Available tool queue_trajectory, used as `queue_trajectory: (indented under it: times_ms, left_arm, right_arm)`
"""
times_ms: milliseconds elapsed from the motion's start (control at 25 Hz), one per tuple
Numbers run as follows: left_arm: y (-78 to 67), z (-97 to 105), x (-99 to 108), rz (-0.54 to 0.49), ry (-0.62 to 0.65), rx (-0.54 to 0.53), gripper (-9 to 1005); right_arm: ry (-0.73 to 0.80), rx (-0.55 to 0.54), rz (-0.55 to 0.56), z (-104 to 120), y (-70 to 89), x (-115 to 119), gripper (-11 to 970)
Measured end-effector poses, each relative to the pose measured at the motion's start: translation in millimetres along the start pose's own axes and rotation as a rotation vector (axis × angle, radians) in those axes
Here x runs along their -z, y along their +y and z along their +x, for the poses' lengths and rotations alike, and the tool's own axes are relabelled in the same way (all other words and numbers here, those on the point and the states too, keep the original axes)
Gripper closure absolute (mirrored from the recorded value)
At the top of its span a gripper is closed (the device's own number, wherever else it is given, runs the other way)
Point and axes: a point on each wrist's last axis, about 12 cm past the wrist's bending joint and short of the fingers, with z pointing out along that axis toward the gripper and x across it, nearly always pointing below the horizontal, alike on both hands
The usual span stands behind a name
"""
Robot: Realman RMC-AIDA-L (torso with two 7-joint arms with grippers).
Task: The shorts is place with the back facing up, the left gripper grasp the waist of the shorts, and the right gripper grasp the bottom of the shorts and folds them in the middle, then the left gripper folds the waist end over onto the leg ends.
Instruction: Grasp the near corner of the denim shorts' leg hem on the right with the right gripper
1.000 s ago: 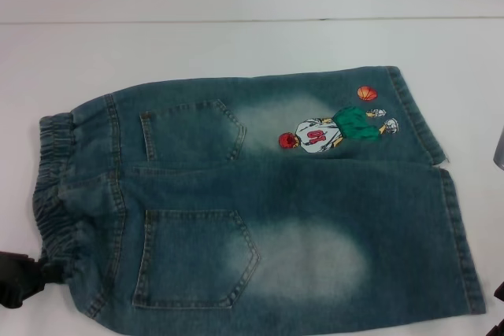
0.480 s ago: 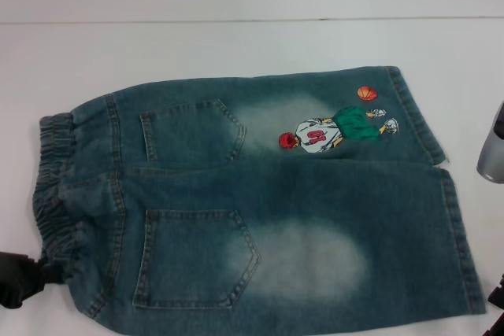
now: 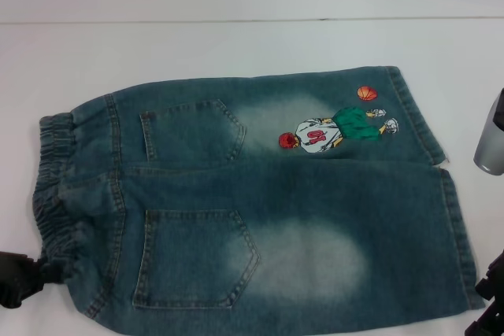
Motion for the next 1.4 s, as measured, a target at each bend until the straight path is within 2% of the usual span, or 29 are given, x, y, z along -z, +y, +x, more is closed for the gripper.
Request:
queue_trajectory:
  times_ms: [520,1120,1360,1400]
  left_arm:
    - [-1.6,-1.8,-4.1,0.016,0.015,-0.017,901]
    - [-2.2,-0.9,-4.9,0.020,0.020,-0.015,902]
    - [-2.4,-1.0,-5.2,0.023,0.021,-0.014,904]
    - [-2.8,-1.4,-5.6,0.027,0.021,-0.014,904]
  right_arm:
    - [-0.068,0.003,0.022,1.1,-3.1,8.9,101]
    - [-0.071,0.021,-0.040,0.5,2.5,0.4,103]
    - [-0.095,0.013,-0.022,0.5,-0.8,-0.4,223]
    - [-0.099,0.012,-0.017,0.2,-1.6,-0.6,271]
